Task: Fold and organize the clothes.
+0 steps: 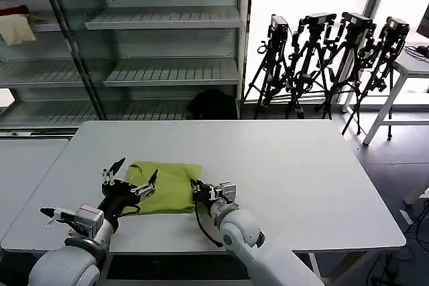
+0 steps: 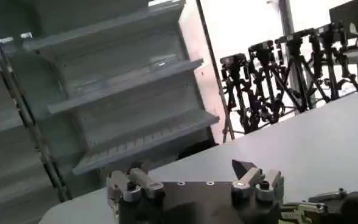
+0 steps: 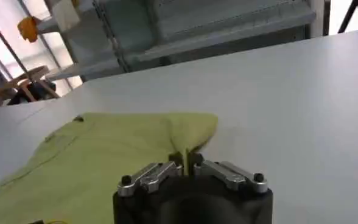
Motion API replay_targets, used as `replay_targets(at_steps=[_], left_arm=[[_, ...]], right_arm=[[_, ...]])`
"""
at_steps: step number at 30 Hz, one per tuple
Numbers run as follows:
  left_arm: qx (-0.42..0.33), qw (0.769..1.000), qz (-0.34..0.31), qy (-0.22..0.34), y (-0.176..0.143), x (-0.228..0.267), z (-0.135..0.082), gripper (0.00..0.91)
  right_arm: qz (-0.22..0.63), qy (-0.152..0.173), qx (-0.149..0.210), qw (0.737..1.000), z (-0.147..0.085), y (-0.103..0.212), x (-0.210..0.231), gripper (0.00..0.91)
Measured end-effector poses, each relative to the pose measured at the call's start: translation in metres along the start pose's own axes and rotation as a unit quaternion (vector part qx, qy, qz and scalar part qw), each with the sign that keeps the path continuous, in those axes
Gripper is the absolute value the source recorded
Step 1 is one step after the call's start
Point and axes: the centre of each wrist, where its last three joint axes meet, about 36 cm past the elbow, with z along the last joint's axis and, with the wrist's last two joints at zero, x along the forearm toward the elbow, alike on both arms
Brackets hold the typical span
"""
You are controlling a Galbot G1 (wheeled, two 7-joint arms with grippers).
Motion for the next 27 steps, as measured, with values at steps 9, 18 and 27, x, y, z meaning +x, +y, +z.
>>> replay_targets(at_steps=[9, 18, 27], left_arm=[[0.002, 1.000, 0.000, 0.002, 0.001, 0.000, 0.001, 0.907], [0.002, 1.000, 0.004, 0.000, 0.002, -0.002, -0.001, 0.907], [0.008, 1.000, 0.007, 0.005, -0.001, -0.004, 0.003, 0.907]], right_arm=[[0.012, -0.017, 0.011, 1.000, -0.009, -0.010, 0.005, 0.000], [0.030, -0.034, 0.019, 0.999, -0.028, -0.052, 0.030, 0.252], [0.071, -0.047, 0.047, 0.995, -0.047, -0.109, 0.049, 0.907]])
